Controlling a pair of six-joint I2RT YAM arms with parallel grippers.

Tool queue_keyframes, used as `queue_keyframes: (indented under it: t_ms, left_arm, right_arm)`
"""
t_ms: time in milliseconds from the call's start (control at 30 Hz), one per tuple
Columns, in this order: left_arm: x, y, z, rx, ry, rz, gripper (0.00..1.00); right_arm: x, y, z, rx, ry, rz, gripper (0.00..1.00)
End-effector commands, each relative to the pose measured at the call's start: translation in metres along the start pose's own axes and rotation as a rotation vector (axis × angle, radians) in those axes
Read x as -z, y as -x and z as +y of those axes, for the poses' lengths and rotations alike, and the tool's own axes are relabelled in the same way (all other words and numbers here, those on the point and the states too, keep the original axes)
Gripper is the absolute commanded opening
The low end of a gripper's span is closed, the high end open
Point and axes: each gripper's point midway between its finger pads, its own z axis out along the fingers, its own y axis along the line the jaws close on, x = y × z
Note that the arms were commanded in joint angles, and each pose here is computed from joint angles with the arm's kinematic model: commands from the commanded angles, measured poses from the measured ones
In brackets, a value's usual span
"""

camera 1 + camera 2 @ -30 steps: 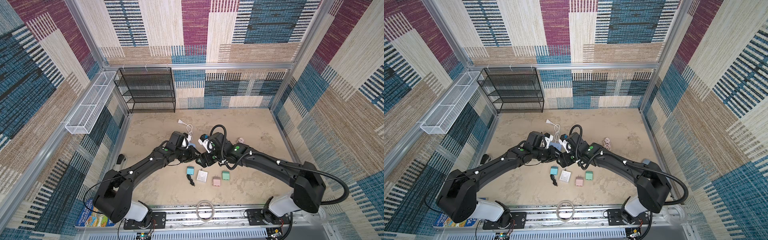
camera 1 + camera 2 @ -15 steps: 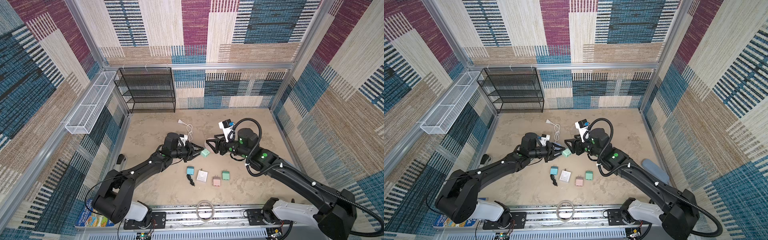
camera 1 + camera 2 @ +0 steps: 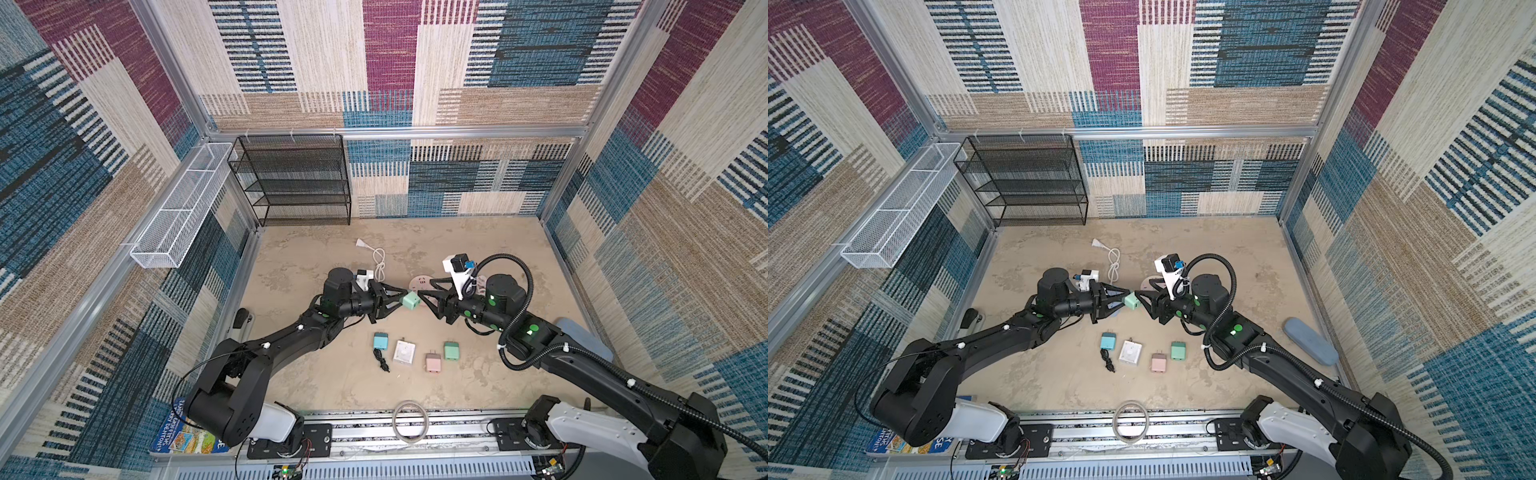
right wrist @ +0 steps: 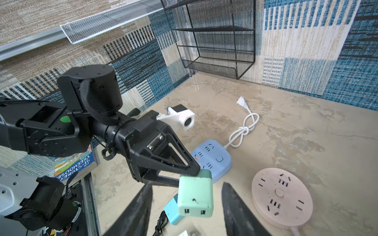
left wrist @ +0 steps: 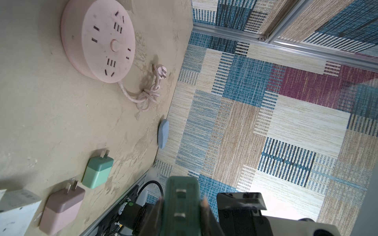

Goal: Insert plugs into power strip
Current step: Pick up the plug from the center of the table.

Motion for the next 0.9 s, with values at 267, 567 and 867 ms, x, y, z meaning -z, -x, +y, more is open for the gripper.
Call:
queue_keyframes:
  t_ms: [267, 567, 867]
  left_arm:
    - [0.000, -0.003, -0.020, -0.044, -0.082, 0.022, 0.00]
    - [0.000, -0.003, -0.019, -0.047, -0.096, 0.023, 0.00]
    - [0.000, -0.003, -0.023, -0.051, -0.107, 0.023, 0.00]
  right_arm:
    - [-0.010, -0.013, -0.001, -0.038, 0.023, 0.012, 0.57]
    - [-0.024, -0.025, -0.006, -0.051, 0.019, 0.052, 0.57]
    - [-0.028, -0.025, -0.005, -0.053, 0.037, 0.052, 0.58]
